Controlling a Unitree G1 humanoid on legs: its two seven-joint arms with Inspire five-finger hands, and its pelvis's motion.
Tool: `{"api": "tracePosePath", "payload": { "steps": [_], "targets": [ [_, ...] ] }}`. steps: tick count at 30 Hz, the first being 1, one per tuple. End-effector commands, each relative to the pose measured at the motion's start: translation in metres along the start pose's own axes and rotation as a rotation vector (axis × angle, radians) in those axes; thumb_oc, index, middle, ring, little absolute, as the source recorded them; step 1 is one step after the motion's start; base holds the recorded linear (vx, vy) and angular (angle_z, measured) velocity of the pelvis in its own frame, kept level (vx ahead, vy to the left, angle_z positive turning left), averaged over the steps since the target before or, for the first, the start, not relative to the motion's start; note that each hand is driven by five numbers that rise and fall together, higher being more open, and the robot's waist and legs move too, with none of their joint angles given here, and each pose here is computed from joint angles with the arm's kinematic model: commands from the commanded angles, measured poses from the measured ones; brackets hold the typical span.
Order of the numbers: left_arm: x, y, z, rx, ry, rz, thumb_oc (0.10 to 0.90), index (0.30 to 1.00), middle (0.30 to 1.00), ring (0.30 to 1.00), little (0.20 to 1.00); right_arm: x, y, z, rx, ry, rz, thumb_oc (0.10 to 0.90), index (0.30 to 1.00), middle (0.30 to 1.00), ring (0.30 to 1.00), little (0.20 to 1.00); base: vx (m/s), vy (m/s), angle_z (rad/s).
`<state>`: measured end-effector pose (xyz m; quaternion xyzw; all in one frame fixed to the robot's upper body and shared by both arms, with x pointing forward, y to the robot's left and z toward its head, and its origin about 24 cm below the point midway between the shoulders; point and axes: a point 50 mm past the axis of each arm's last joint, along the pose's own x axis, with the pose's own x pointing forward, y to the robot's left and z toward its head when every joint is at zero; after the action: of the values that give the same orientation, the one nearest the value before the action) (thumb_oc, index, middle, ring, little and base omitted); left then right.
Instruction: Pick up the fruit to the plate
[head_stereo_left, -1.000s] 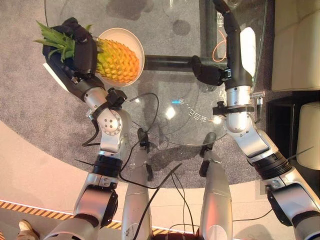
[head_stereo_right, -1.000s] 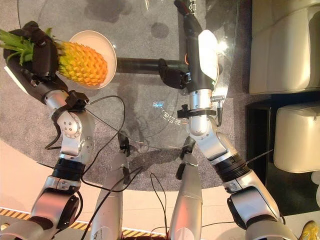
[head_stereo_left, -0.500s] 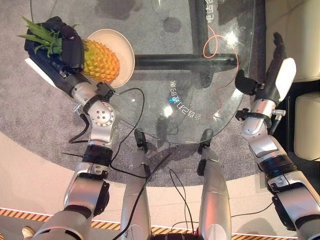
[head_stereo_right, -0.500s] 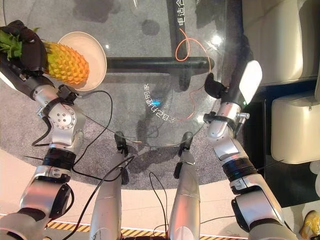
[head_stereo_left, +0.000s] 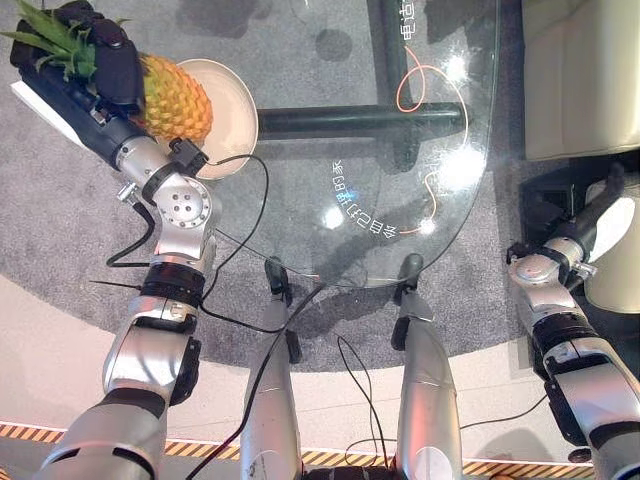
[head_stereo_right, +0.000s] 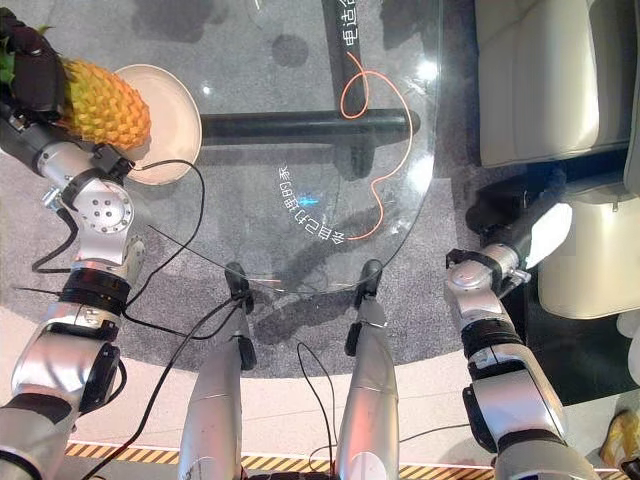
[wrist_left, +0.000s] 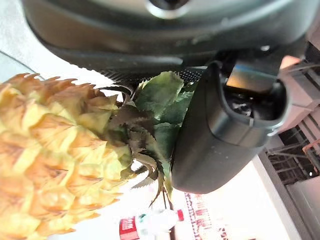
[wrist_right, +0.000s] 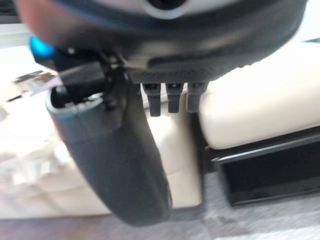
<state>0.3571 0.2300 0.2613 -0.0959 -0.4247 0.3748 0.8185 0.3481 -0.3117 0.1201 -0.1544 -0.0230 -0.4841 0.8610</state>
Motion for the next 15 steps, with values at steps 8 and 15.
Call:
{"api": "tracePosePath", "payload": {
  "steps": [8, 15],
  "targets": [
    [0.050, -0.026, 0.064, -0.083, -0.294, -0.014, 0.100, 0.300, 0.300, 0.300, 0.200, 0.014, -0.016, -0.031, -0.070, 0.161, 0.087, 0.800, 0.900, 0.900, 0.900, 0.900, 0.00, -0.008, 0.00],
    [0.055, -0.029, 0.060, 0.006, -0.267, -0.024, 0.100, 0.300, 0.300, 0.300, 0.200, -0.007, 0.001, -0.065, -0.155, 0.349, 0.412, 0.800, 0.900, 0.900, 0.900, 0.900, 0.00, 0.000, 0.00]
  ]
}}
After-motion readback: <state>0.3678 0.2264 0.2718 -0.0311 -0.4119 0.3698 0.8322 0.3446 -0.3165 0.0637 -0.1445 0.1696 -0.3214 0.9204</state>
